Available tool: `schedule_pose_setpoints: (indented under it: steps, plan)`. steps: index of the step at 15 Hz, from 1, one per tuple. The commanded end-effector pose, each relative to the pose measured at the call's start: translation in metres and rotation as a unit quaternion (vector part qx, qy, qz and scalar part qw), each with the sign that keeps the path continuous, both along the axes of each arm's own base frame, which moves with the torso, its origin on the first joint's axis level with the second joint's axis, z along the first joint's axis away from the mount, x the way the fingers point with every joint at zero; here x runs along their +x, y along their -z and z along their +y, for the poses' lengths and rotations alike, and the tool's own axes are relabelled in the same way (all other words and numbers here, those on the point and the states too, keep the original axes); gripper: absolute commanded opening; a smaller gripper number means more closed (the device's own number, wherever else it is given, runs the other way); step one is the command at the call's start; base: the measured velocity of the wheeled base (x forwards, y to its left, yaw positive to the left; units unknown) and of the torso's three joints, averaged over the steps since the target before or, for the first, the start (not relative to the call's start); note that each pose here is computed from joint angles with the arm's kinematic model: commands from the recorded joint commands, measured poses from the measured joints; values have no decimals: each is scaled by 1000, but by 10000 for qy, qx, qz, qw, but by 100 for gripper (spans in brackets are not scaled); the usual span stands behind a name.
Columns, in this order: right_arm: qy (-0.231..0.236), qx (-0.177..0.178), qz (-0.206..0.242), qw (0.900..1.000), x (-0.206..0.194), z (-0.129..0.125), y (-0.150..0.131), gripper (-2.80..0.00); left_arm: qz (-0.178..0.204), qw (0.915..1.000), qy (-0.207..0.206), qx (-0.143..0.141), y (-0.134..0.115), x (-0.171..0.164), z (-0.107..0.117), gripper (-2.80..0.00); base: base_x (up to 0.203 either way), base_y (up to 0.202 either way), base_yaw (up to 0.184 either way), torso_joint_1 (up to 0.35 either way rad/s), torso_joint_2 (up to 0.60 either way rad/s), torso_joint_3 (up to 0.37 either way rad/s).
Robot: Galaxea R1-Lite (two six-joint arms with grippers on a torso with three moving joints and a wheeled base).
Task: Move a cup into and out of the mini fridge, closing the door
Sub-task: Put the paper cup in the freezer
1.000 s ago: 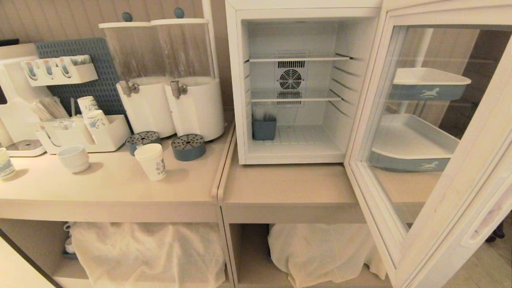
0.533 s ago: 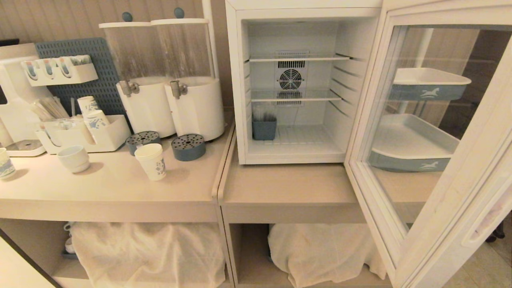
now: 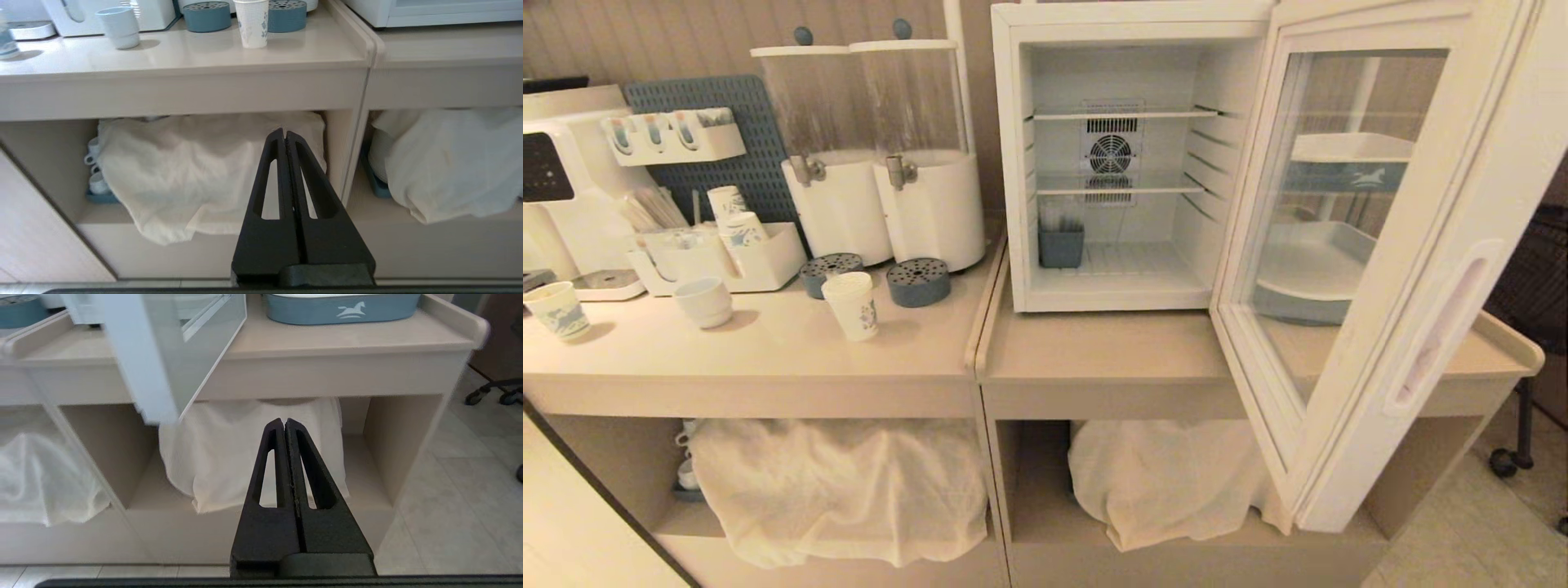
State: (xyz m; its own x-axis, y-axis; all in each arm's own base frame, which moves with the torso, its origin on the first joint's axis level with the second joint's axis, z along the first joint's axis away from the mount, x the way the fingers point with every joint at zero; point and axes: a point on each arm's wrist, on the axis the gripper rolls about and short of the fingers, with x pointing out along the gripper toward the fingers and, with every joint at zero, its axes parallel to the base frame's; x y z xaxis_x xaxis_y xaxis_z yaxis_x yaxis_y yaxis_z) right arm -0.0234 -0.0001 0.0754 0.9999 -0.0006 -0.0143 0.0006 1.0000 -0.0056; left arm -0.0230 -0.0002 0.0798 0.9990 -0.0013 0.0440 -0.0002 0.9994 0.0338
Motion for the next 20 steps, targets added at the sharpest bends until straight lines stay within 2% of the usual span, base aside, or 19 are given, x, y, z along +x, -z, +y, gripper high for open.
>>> schedule_pose_setpoints:
  steps: [1,7,16,20]
  plan:
    - [-3,-3,-10,10000,0,0,0,-280,97,10000,-2,0,5,2,0,-280,-182,0,1,2,6,7]
    - [-3,-3,-10,10000,0,0,0,-280,89,10000,16,-7,5,2,0,-280,-34,14,-1,2,-2,3]
    - [1,-3,-10,10000,0,0,0,-280,82,10000,17,-7,5,2,0,-280,0,186,-1,2,3,2]
    - [-3,-3,-10,10000,0,0,0,-280,84,10000,9,-7,5,2,0,-280,-82,133,-4,3,3,2]
